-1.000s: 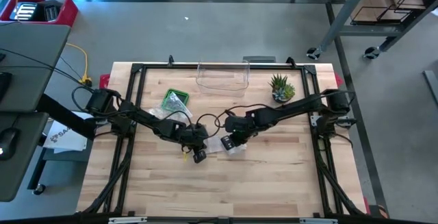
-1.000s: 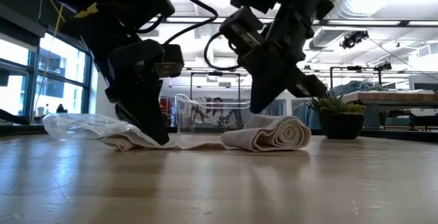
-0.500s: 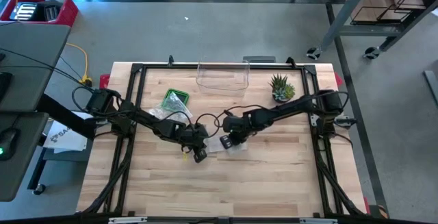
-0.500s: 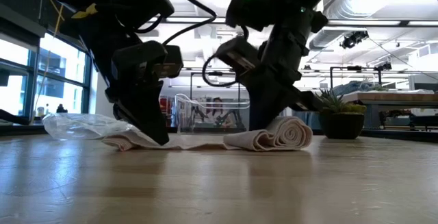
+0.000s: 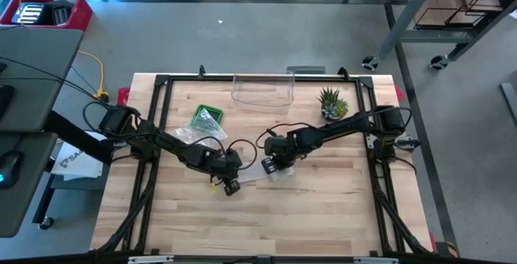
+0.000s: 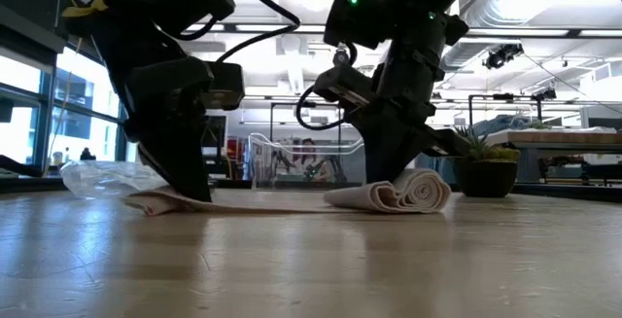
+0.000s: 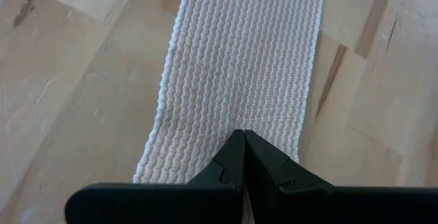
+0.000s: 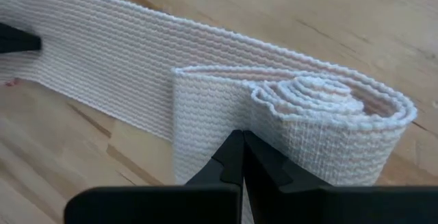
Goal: Roll bandage
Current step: Roll the bandage
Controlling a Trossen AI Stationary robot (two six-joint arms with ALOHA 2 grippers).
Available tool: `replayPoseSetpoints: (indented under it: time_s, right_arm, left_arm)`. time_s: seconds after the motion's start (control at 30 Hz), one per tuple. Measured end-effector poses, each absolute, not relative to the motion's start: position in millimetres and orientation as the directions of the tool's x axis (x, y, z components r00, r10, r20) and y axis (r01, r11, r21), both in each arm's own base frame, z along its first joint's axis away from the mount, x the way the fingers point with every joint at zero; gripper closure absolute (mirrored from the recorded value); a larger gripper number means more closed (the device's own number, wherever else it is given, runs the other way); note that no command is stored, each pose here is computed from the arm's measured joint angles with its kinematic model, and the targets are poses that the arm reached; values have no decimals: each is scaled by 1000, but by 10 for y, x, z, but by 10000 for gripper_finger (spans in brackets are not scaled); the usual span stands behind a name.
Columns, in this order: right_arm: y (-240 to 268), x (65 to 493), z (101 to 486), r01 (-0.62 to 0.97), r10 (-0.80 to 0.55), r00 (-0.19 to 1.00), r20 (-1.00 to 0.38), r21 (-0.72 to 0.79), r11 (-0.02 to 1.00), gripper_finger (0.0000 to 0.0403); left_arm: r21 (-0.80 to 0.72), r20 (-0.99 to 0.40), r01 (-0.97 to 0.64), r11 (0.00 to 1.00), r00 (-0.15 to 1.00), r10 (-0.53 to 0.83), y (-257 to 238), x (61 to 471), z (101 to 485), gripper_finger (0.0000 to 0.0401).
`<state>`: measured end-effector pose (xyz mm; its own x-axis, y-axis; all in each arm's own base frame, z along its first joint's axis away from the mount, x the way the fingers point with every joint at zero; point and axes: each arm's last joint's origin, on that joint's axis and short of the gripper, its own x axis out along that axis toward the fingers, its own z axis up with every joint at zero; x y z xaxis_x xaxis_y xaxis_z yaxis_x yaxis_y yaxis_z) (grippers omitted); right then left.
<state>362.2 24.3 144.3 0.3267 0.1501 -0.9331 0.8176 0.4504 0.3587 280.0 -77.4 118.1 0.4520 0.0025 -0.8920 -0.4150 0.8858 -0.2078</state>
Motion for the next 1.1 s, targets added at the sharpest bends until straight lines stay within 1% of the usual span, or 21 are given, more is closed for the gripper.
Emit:
replayPoseSetpoints:
  time_s: [0.2,0.5,0.77,0.87,0.93,1.0,1.1]
  right_arm:
    - [196,3634,1451,823,153,340,-928,372,429,403]
    - [166,3636,1535,808,177,372,-911,411,423,403]
    - [135,3658,1648,770,186,434,-881,471,430,403]
    - [106,3633,1775,728,185,467,-865,495,475,403]
    - [130,3599,1859,687,194,475,-859,499,528,403]
    - [231,3540,1865,679,215,427,-879,468,565,403]
    - [387,3433,1768,683,234,336,-912,407,607,403]
  left_arm:
    - [-206,-893,-423,883,451,8,-788,2793,1174,401]
    - [-201,-890,-413,888,456,10,-790,2795,1170,401]
    - [-201,-885,-400,894,466,10,-792,2805,1173,401]
    - [-201,-884,-399,894,467,10,-792,2806,1174,401]
    - [-200,-884,-398,896,467,10,-792,2805,1173,401]
    - [-195,-884,-386,902,467,9,-792,2805,1173,401]
    - [-194,-884,-385,902,467,9,-791,2806,1172,401]
